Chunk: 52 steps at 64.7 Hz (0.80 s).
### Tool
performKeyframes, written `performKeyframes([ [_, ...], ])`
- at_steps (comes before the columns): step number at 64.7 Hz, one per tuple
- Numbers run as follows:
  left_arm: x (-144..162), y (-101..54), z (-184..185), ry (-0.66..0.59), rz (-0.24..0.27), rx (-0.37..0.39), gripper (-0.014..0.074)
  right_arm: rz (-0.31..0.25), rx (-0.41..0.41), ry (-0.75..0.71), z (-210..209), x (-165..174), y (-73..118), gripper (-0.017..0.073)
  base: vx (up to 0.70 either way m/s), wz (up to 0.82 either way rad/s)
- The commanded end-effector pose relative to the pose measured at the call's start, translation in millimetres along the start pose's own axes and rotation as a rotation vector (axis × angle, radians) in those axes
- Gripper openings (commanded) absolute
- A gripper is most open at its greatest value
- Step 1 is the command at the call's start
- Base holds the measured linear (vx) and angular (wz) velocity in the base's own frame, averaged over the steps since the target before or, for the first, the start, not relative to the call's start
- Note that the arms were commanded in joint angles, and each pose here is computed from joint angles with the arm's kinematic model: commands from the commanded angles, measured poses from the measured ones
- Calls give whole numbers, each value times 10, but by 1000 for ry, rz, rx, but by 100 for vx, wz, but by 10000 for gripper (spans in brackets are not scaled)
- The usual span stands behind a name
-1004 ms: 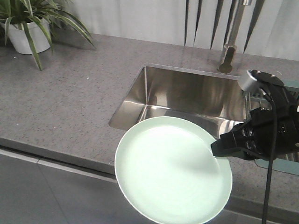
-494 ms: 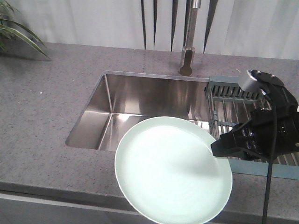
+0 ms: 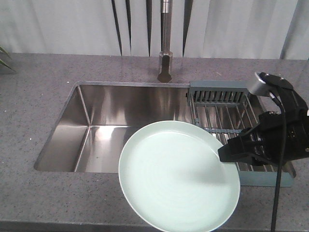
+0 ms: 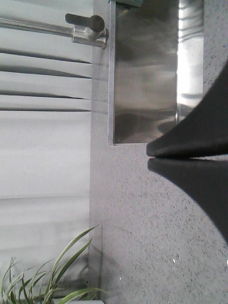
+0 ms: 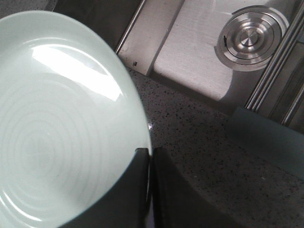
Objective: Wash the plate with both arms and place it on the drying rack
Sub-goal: 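Hold the plate over the sink beside the drying rack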
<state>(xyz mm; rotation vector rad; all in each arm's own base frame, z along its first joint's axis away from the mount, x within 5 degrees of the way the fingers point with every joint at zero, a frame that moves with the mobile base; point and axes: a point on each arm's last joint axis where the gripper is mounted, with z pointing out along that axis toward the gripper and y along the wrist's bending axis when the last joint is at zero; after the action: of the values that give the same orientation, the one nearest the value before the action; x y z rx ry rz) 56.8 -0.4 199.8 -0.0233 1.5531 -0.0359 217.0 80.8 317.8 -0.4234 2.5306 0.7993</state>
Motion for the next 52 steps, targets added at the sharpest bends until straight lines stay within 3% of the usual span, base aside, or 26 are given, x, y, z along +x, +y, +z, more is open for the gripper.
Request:
performKeyframes([
  [1,-165,-12,-29,-115,-13,15,-6,-15,-27,-76,-115,-62,96,-8,5,-16],
  [52,-165,-12,-29,-115,-13,15,-6,-15,-27,-76,-115,-62,96,-8,5,-8],
])
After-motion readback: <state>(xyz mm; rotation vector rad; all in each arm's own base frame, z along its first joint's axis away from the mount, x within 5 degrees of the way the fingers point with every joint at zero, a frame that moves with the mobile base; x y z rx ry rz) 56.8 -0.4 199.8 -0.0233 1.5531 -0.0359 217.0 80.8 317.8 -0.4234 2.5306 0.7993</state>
